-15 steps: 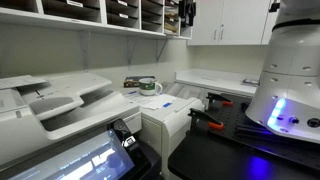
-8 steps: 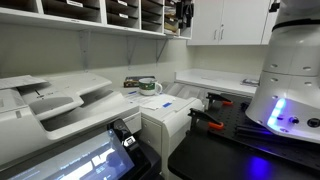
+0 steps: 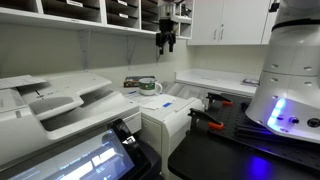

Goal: Remove the marker from the mug.

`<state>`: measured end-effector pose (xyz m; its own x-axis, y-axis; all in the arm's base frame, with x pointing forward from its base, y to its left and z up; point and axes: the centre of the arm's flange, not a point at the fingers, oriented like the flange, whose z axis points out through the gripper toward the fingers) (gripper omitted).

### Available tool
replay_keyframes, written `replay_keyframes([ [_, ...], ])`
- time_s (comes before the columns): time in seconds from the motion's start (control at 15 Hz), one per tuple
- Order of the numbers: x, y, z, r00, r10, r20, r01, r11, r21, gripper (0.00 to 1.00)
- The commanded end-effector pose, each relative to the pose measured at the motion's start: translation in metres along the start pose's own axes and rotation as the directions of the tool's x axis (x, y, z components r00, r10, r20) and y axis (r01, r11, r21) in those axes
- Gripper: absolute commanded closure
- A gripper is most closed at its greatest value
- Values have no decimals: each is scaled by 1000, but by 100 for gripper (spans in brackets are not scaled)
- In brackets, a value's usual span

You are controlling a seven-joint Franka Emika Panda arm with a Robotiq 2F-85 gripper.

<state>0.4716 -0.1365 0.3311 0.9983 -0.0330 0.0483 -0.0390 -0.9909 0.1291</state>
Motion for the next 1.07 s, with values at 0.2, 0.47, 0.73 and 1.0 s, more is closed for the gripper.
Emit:
replay_keyframes([
  [0.2,90,-12,85,983,96,159,-98,995,4,26],
  [0.47,115,-17,123,964,130,232,-136,991,6,55],
  [0.73,126,-21,149,935,147,323,-167,985,33,50],
  [1.0,134,-24,158,916,167,366,-202,978,57,44],
])
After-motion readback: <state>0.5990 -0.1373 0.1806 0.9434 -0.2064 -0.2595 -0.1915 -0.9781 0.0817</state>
